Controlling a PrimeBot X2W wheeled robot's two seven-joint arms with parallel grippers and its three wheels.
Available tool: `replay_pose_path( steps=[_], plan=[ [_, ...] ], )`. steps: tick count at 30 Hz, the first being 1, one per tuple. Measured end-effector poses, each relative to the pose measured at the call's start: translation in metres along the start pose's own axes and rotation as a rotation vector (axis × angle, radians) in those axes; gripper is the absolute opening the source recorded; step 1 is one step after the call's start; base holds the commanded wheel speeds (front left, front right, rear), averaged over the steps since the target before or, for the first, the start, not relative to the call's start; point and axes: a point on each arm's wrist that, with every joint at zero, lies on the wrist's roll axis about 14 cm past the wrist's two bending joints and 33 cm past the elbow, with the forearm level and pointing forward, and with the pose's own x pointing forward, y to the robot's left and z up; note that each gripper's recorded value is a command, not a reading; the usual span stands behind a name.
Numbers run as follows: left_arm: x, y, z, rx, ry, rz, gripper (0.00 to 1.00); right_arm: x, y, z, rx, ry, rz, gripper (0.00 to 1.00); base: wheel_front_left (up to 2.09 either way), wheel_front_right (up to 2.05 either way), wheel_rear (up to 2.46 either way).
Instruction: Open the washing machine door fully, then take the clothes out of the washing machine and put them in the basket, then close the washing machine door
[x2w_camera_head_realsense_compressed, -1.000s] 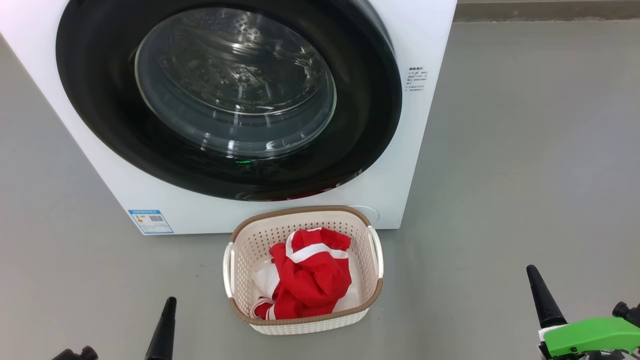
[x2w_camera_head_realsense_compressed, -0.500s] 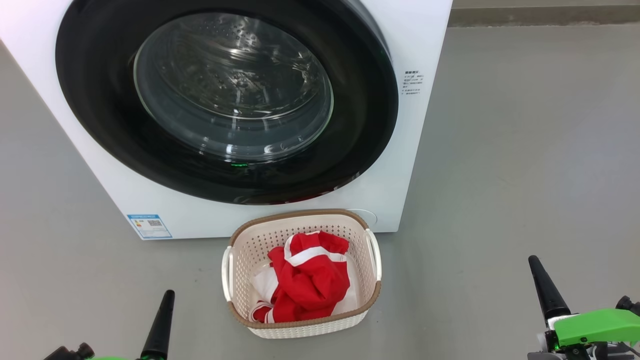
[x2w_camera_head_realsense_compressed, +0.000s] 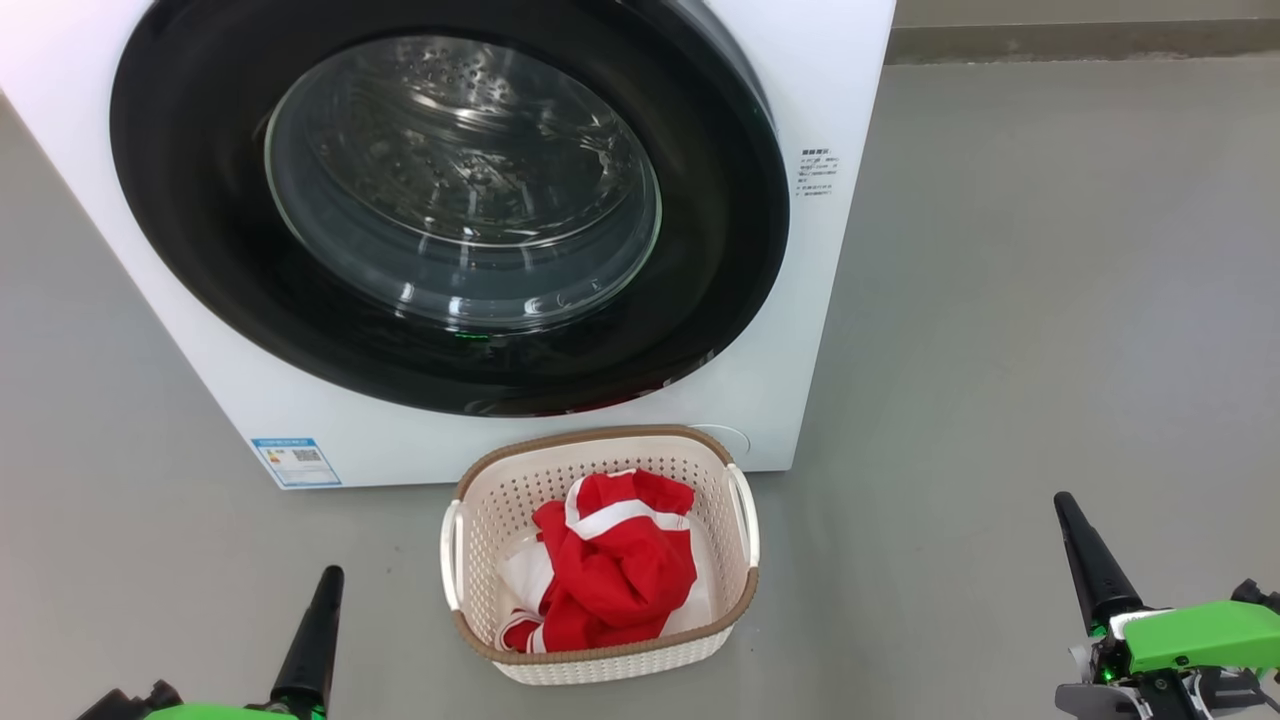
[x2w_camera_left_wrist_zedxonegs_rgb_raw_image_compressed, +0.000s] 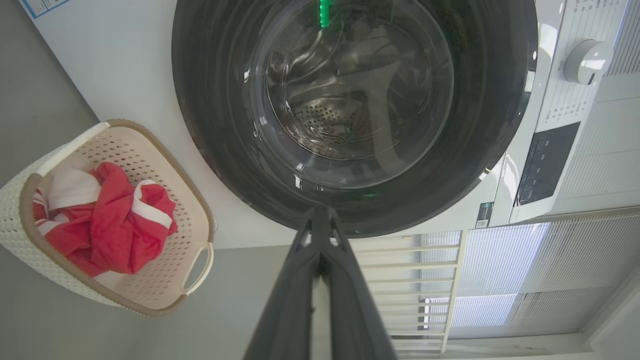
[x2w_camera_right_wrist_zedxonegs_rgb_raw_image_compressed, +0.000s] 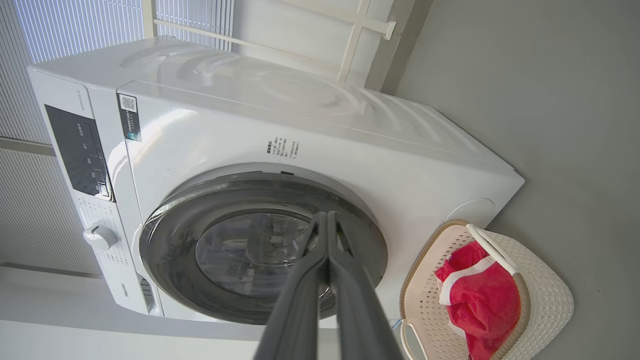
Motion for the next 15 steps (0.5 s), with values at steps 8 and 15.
replay_pose_path(
  steps=[8, 15],
  plan=[
    [0.0, -0.004, 0.0, -0.088, 0.009, -0.013, 0.0, 0.003, 0.011, 0.0, 0.071, 0.007, 0.034, 0.0, 0.0, 0.0, 0.0],
    [0.004, -0.012, 0.0, -0.141, 0.016, -0.038, 0.0, 0.005, 0.018, 0.001, 0.118, 0.013, 0.058, 0.0, 0.0, 0.0, 0.0]
  ],
)
